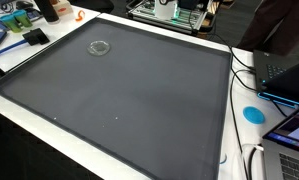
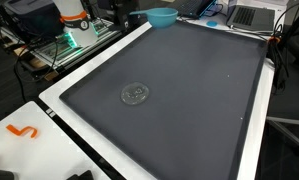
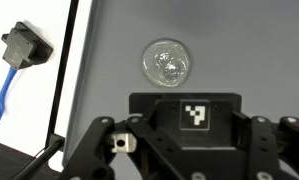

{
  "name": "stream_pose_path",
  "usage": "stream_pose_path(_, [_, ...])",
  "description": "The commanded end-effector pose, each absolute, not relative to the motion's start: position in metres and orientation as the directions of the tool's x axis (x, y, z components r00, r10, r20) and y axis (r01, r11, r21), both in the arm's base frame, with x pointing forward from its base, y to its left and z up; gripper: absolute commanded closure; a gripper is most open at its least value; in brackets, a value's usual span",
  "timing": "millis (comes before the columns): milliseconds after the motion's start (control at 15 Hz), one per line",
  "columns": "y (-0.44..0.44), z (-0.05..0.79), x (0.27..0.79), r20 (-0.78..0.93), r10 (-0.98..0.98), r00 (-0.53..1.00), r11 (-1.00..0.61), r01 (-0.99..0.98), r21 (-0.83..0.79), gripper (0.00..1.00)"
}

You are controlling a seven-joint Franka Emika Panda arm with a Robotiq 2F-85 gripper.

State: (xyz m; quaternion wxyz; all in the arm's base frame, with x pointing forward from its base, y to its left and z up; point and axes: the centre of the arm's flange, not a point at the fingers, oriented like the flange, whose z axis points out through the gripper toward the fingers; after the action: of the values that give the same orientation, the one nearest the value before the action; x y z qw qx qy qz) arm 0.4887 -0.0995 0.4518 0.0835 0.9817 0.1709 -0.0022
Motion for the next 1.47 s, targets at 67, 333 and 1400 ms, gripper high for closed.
stream_pose_path(67, [-0.127, 0.468, 0.472, -0.024, 0.292, 0.956, -0.952, 0.293, 0.094, 0.72])
stream_pose_path(333, [-0.132, 0.464, 0.474, -0.015, 0.276, 0.961, -0.956, 0.276, 0.102, 0.47])
stream_pose_path(1400, [-0.151, 0.38, 0.484, -0.121, 0.268, 0.956, -0.963, 0.267, -0.025, 0.72])
